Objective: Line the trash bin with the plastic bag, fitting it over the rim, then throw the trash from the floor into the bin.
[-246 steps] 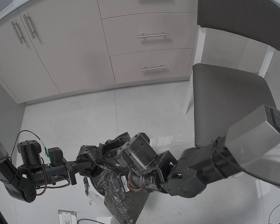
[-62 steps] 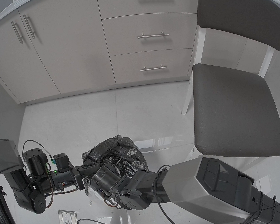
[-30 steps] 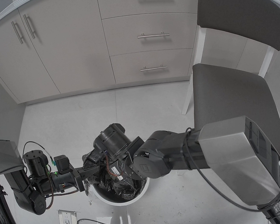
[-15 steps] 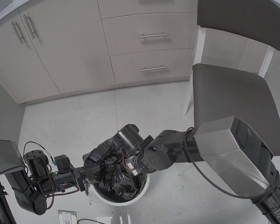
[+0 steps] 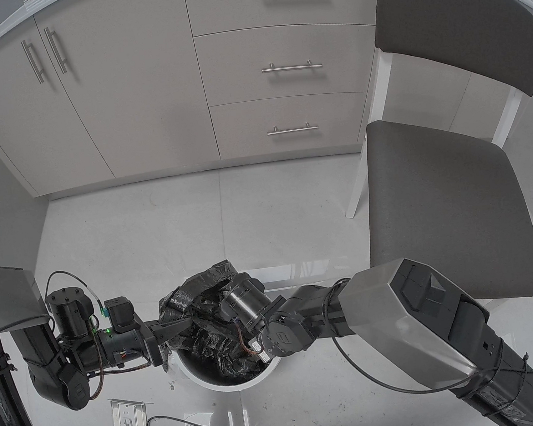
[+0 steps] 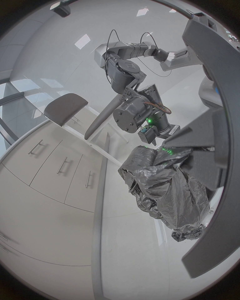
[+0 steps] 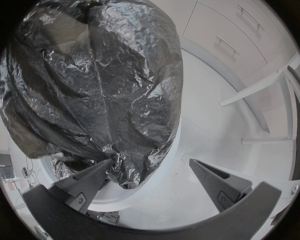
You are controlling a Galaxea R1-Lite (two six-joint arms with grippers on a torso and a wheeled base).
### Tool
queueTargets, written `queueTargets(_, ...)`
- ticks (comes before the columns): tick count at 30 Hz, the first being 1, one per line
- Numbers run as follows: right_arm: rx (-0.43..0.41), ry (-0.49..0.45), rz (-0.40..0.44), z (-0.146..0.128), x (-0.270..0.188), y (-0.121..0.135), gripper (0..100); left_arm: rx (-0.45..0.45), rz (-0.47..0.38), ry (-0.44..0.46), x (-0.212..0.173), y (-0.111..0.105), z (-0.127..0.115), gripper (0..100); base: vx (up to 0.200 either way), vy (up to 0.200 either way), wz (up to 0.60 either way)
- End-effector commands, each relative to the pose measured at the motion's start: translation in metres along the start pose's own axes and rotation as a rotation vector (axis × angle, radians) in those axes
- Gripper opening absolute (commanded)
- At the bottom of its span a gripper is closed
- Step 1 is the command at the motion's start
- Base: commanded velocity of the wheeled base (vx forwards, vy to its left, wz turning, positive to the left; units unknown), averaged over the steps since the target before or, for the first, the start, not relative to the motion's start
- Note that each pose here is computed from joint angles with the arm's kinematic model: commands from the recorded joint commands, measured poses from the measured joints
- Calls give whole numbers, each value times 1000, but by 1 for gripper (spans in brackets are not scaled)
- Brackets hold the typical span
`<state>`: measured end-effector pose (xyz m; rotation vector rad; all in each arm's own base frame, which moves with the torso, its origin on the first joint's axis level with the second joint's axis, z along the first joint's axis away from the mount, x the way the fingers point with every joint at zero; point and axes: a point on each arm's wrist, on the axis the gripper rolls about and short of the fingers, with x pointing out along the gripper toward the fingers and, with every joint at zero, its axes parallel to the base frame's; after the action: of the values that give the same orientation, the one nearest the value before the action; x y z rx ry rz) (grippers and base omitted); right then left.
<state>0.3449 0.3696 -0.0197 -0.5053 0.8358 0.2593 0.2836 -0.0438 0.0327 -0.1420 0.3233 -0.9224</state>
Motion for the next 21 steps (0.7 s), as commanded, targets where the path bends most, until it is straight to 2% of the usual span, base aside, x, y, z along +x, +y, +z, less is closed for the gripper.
queueTargets(1, 6, -16, 5, 5, -8, -1, 100, -10, -19, 20, 3, -5, -5, 0, 0, 0, 0)
queueTargets(13, 91, -129, 45, 39, -77, -12, 100, -53, -90, 125, 7, -29, -30, 0, 0, 0, 0)
queueTargets(19, 124, -163, 49, 51, -101, -28, 100, -6, -112, 204, 13, -28, -57, 0, 0, 0, 0)
queueTargets(21, 153, -175, 35, 57, -103, -43, 100, 14, -126, 236, 16, -28, -69, 0, 0, 0, 0)
